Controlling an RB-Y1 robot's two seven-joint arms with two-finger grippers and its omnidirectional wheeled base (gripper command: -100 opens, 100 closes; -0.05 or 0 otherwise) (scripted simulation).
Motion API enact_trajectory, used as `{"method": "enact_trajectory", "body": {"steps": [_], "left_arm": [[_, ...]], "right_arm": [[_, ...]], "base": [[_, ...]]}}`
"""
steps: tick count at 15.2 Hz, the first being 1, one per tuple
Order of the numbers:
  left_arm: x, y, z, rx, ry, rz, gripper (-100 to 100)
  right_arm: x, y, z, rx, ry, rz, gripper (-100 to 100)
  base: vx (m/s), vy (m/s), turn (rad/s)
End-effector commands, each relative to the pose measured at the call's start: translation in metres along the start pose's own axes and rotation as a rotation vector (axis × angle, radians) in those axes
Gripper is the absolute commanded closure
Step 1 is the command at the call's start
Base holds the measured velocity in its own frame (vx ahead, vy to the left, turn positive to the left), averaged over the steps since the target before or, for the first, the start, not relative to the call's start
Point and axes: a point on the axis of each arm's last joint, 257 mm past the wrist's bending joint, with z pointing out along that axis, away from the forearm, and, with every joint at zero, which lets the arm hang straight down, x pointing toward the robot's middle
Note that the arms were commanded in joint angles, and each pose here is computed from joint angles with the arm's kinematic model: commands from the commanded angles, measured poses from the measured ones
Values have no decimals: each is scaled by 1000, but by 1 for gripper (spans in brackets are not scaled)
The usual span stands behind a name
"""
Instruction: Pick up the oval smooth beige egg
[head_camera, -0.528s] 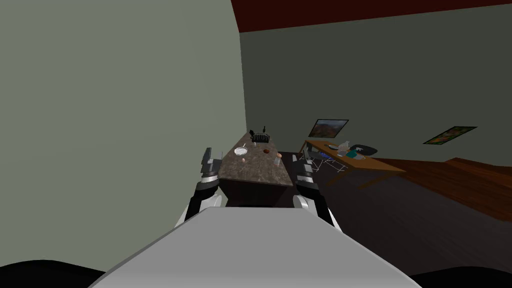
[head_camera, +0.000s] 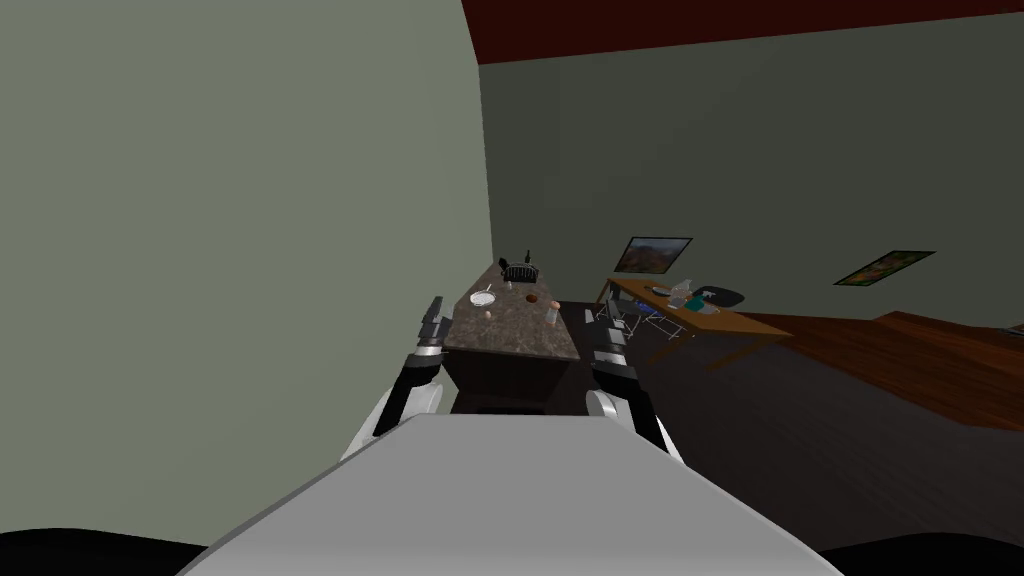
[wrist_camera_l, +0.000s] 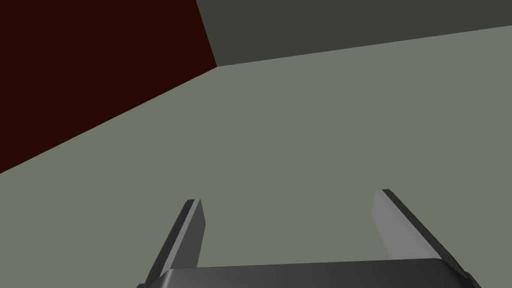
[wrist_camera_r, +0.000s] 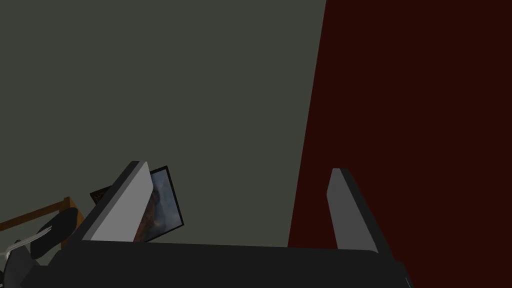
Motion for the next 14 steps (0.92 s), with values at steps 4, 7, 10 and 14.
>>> {"method": "enact_trajectory", "body": {"steps": [4, 7, 10, 14], "left_arm": [[9, 47, 16, -105, 53, 32, -100], [11, 73, 20, -167, 66, 42, -100], [14, 104, 33, -235, 86, 61, -100], [15, 130, 36, -304, 94, 72, -100]], "right_arm": [[0, 0, 0, 0, 0, 0, 0], [0, 0, 0, 0, 0, 0, 0], [0, 0, 0, 0, 0, 0, 0], [0, 0, 0, 0, 0, 0, 0]], "base": [[-37, -7, 6], [-28, -6, 8], [-18, -5, 11], [-12, -8, 10]]}}
